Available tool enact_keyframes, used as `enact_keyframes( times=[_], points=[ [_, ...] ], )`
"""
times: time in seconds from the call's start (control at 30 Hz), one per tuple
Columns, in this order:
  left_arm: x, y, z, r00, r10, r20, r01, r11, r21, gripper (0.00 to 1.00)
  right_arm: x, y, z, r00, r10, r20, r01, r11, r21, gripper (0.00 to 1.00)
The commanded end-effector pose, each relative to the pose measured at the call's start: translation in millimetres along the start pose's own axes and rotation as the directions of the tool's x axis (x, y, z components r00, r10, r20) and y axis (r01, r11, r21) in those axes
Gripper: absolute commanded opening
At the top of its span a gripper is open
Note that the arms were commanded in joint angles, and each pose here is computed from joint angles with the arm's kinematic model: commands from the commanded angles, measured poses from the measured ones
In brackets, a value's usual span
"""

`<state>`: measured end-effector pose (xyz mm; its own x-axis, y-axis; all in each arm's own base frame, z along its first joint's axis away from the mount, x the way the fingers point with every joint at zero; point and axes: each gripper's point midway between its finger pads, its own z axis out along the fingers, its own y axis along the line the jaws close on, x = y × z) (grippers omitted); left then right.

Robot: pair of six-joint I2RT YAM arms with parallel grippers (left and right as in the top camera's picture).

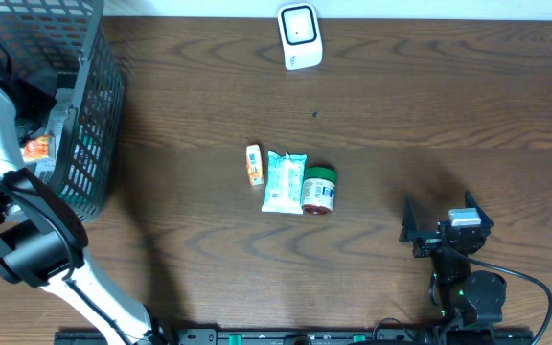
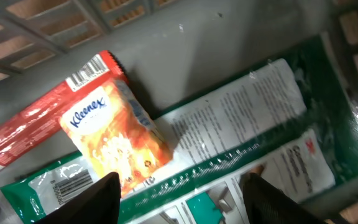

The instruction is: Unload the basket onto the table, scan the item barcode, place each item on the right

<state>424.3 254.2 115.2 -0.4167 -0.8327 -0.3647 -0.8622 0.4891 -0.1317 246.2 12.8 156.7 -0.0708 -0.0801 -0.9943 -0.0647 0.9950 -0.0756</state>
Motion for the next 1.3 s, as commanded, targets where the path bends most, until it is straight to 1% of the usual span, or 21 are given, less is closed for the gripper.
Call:
enact_keyframes(
  times=[0.0, 0.37, 0.57, 0.7, 0.73, 0.77, 0.8, 0.87, 0.9, 1.03, 1.27],
  points=[
    [-5, 16, 2, 0.997, -0.053, 0.049, 0.057, 0.995, -0.078, 0.64, 1, -2, 0, 1.0, -0.005, -0.001, 0.005, 1.0, 0.007, 0.99],
    [9, 22, 46, 0.999, -0.049, -0.009, 0.047, 0.991, -0.123, 0.64, 1, -2, 0, 1.0, -0.005, -0.001, 0.005, 1.0, 0.007, 0.99],
    [11, 36, 64, 0.999, -0.041, -0.004, 0.039, 0.979, -0.202, 0.64, 1, -2, 0, 1.0, -0.005, -0.001, 0.005, 1.0, 0.007, 0.99],
    [17, 40, 74, 0.999, -0.039, -0.026, 0.032, 0.975, -0.218, 0.64, 1, -2, 0, 1.0, -0.005, -0.001, 0.005, 1.0, 0.007, 0.99],
    [18, 40, 75, 0.999, -0.038, -0.031, 0.03, 0.975, -0.221, 0.62, 1, -2, 0, 1.0, -0.005, -0.001, 0.005, 1.0, 0.007, 0.99],
    [19, 41, 76, 0.999, -0.038, -0.035, 0.029, 0.974, -0.224, 0.54, 1, -2, 0, 1.0, -0.005, -0.001, 0.005, 1.0, 0.007, 0.99],
    [19, 41, 76, 0.999, -0.038, -0.037, 0.029, 0.974, -0.224, 0.43, 1, -2, 0, 1.0, -0.005, -0.001, 0.005, 1.0, 0.007, 0.99],
    [18, 40, 73, 0.999, -0.034, -0.031, 0.027, 0.975, -0.22, 0.36, 1, -2, 0, 1.0, -0.005, -0.001, 0.005, 1.0, 0.007, 0.99],
    [16, 39, 70, 0.999, -0.035, -0.025, 0.029, 0.976, -0.217, 0.29, 1, -2, 0, 1.0, -0.005, -0.001, 0.005, 1.0, 0.007, 0.99],
    [6, 35, 50, 0.999, -0.039, 0.012, 0.04, 0.981, -0.192, 0.08, 1, -2, 0, 1.0, -0.005, -0.001, 0.005, 1.0, 0.007, 0.99],
    [-23, 24, -18, 0.988, -0.059, 0.141, 0.074, 0.992, -0.104, 0.07, 1, -2, 0, 1.0, -0.005, -0.001, 0.005, 1.0, 0.007, 0.99]
  ],
)
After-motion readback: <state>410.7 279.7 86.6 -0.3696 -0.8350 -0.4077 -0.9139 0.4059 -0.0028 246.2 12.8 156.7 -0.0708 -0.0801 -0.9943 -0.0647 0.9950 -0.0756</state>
